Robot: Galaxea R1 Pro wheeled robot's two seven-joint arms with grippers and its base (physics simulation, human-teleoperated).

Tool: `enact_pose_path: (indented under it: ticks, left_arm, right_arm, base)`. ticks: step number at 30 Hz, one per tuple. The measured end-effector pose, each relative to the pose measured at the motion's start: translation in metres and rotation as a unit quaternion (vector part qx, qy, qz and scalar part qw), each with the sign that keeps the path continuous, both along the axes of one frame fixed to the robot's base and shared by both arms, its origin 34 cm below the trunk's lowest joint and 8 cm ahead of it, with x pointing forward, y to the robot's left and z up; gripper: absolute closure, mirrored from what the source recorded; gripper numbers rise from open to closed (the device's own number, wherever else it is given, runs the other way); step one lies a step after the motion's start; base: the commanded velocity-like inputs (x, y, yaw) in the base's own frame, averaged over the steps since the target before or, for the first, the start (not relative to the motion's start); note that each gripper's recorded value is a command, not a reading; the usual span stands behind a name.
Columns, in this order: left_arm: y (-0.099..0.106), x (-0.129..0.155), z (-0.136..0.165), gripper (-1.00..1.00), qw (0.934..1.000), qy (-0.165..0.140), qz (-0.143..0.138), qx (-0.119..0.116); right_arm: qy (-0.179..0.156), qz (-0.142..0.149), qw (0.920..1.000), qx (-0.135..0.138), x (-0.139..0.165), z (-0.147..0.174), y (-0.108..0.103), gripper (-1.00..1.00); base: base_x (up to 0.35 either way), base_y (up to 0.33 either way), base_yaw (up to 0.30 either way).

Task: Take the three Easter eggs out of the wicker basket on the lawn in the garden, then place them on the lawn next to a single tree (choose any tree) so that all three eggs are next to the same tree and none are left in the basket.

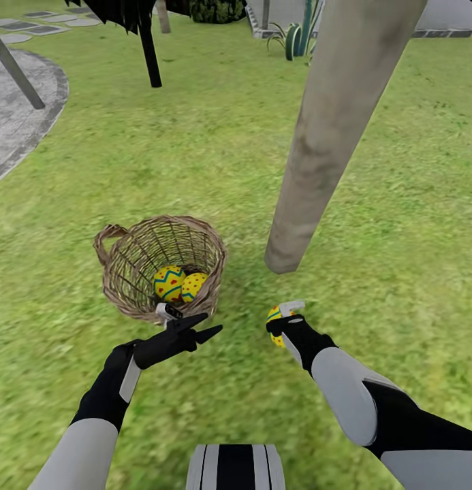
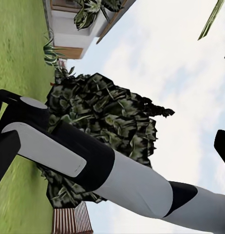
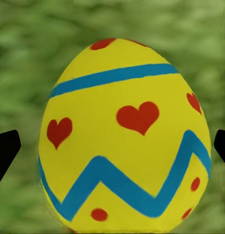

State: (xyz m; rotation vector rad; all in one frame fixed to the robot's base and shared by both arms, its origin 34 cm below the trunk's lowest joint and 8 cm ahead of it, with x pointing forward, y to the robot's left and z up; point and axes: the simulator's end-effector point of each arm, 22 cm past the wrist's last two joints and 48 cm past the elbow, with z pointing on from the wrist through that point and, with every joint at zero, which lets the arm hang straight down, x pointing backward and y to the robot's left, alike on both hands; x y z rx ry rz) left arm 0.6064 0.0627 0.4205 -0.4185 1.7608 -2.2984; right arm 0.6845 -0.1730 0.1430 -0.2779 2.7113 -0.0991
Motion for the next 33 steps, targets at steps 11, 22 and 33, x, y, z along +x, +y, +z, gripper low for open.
enact_pose_path:
  ticks: [11,22,33]
  left_arm:
    - [0.0,0.003,0.025,-1.0,0.9998,-0.022,0.0,0.0]
    - [0.0,0.005,0.05,-1.0,0.999,-0.045,0.0,-0.001]
    - [-0.004,0.003,0.075,-1.0,0.9977,-0.068,-0.008,0.0]
  right_arm:
    - [-0.022,0.0,0.9998,0.0,0.015,0.028,0.0,-1.0]
    - [-0.045,0.0,0.999,0.001,0.03,0.058,0.0,-1.0]
    - [-0.064,-0.002,0.9979,-0.001,0.042,0.087,-0.001,-1.0]
  base:
    - [0.0,0.0,0.0]
    - [0.0,0.0,0.0]
    - [0.0,0.0,0.0]
